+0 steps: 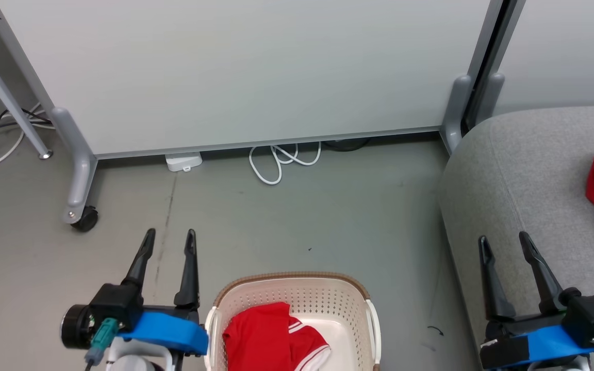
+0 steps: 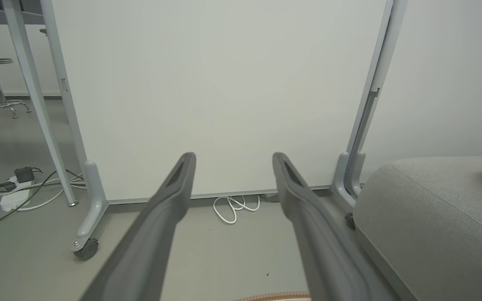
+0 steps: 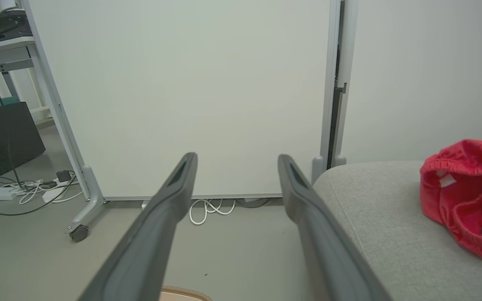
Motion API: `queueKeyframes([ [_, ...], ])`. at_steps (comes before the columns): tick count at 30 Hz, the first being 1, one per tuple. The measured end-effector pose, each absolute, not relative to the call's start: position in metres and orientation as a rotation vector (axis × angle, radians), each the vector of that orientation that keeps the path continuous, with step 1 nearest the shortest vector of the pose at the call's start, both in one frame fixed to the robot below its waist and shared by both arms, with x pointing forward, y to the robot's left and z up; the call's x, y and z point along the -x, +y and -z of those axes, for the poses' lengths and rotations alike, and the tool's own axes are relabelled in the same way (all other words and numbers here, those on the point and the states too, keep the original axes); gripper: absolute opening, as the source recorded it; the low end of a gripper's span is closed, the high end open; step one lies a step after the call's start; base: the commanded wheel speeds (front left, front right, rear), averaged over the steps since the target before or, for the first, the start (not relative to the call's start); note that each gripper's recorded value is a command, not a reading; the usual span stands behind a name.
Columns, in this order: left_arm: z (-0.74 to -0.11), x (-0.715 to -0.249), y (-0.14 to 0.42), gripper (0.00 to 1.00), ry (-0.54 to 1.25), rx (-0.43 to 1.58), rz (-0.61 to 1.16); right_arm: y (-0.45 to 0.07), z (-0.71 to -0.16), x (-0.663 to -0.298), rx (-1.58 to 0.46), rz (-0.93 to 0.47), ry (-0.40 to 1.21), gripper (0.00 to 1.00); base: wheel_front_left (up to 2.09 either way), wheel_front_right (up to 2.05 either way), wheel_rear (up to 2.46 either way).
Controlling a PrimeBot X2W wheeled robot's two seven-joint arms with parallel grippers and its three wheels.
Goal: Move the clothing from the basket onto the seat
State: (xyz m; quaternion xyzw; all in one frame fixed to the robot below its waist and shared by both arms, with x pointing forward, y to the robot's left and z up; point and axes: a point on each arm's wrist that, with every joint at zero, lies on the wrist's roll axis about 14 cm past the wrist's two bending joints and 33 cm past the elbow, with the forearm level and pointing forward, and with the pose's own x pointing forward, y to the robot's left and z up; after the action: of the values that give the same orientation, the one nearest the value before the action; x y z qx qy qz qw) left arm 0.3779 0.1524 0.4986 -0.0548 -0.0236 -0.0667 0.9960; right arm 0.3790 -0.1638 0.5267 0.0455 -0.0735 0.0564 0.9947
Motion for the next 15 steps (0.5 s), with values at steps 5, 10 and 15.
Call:
queueKeyframes([
  [5, -0.492, -0.394, 0.136, 1.00, -0.017, 0.073, 0.210, -0.164, -0.526, -0.387, -0.097, -0.112, -0.146, 1.00, 0.00, 0.00, 0.00],
  [10, -0.476, -0.412, 0.108, 1.00, 0.038, 0.014, 0.334, -0.164, -0.527, -0.399, -0.096, -0.112, -0.154, 1.00, 0.00, 0.00, 0.00],
  [15, -0.449, -0.430, 0.081, 1.00, 0.125, -0.027, 0.452, -0.165, -0.525, -0.417, -0.088, -0.110, -0.154, 1.00, 0.00, 0.00, 0.00],
])
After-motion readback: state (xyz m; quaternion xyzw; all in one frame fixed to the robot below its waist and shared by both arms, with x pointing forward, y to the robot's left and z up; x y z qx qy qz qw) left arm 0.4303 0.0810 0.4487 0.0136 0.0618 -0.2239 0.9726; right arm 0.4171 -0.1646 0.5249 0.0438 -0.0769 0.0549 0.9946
